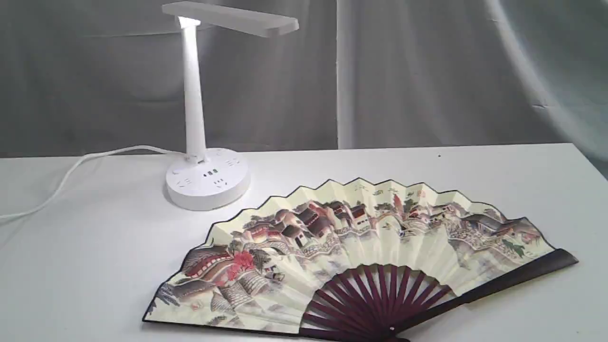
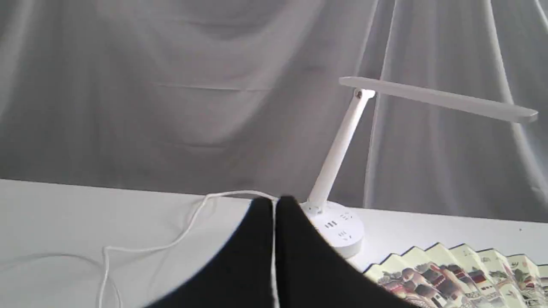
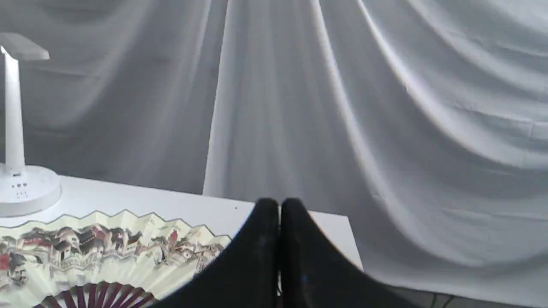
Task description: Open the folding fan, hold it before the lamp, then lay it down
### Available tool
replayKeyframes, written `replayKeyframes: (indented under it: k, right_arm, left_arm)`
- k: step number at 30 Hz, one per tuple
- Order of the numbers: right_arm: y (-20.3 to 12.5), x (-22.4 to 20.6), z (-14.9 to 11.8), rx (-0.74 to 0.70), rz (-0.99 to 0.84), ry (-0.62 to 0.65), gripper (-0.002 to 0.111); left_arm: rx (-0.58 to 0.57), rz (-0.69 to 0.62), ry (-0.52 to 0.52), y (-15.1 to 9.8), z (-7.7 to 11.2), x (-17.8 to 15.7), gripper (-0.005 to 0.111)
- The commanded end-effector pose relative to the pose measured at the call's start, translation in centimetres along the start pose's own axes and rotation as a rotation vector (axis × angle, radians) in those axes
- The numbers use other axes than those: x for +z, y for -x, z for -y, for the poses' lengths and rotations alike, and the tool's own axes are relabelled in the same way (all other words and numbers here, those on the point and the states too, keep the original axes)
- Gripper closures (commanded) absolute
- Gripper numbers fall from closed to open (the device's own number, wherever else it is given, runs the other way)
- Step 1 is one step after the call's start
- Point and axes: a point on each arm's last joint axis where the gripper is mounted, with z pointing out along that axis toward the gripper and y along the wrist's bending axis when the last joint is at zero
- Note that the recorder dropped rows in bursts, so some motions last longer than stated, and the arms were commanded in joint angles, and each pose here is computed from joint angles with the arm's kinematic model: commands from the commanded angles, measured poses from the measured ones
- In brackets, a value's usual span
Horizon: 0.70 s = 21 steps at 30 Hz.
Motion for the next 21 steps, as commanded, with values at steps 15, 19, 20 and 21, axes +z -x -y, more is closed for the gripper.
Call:
replayKeyframes:
  k: [15, 19, 20, 21]
  right_arm:
    - [-2.2, 1.7, -0.5, 0.079, -0.067, 0.032, 0.108]
    - [-3.5, 4.4, -0.6, 0.099, -0.051, 0.025, 0.108]
    - [-3.8, 5.0, -0.6, 0.098, -0.040, 0.022, 0.108]
    - [-4.4, 5.9, -0.6, 0.101, -0.044, 0.021, 0.108]
  left_arm:
    - [0.004, 0.126, -0.015, -4.1, -0.5, -0.5, 0.107]
    - [-0.014, 0.064, -0.017, -6.4, -0.7, 1.9, 0.107]
    - [-0.021, 0.045, -0.019, -7.0, -0.7, 2.5, 0.107]
    - [-0.016, 0.033, -0.016, -7.6, -0.8, 3.0, 0.107]
